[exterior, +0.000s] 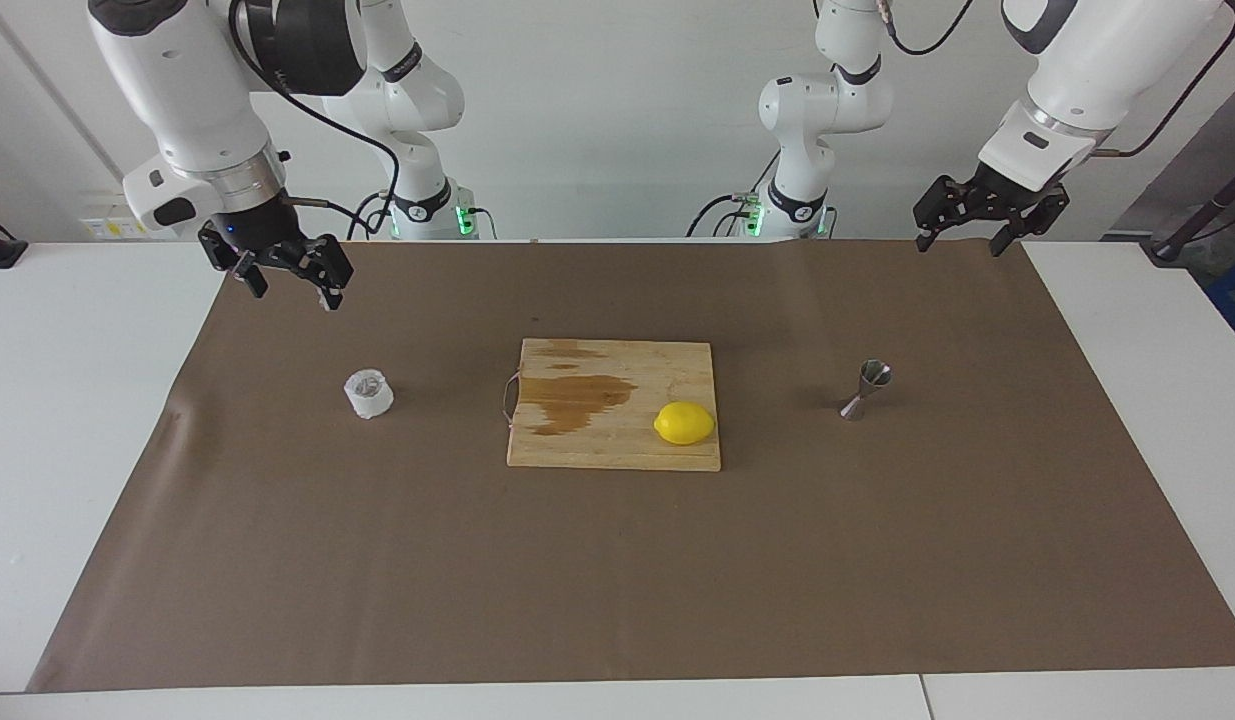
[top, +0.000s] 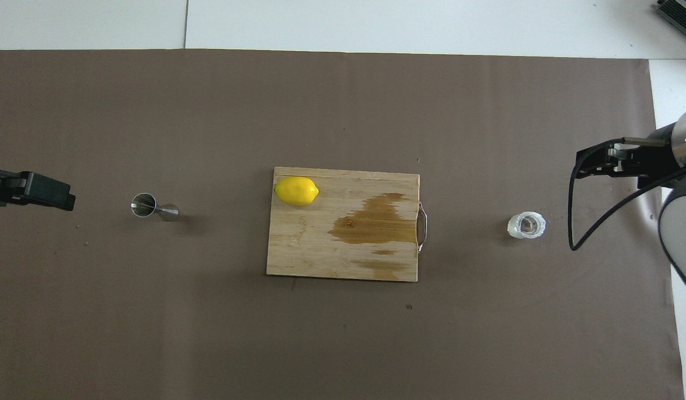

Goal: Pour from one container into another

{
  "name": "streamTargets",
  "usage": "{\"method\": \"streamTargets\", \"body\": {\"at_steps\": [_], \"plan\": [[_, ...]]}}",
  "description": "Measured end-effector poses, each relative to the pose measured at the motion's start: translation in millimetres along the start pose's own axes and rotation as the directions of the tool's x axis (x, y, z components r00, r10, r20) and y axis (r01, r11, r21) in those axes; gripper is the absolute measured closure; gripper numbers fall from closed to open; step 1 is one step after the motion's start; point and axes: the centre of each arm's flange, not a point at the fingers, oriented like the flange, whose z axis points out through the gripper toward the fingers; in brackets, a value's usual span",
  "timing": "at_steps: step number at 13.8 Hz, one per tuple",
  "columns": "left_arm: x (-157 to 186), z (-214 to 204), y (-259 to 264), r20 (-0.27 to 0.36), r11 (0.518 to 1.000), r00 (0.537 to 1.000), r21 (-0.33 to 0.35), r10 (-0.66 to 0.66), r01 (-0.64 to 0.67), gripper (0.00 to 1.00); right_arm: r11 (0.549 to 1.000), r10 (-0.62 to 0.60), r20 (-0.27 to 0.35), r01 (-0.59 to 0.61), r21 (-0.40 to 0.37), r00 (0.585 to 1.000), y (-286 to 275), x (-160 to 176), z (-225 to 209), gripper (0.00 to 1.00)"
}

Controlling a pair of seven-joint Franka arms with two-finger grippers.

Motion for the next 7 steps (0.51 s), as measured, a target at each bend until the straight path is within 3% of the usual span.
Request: {"method": "streamTargets", "body": {"at_steps": [7], "plan": [[-0.1,1.4,1.9,0.005,1.0,1.0,0.0,0.003,-0.003,0.0,1.0,0.0,0.0,0.0,0.0,1.0,0.0,0.0,0.0,0.0]]}}
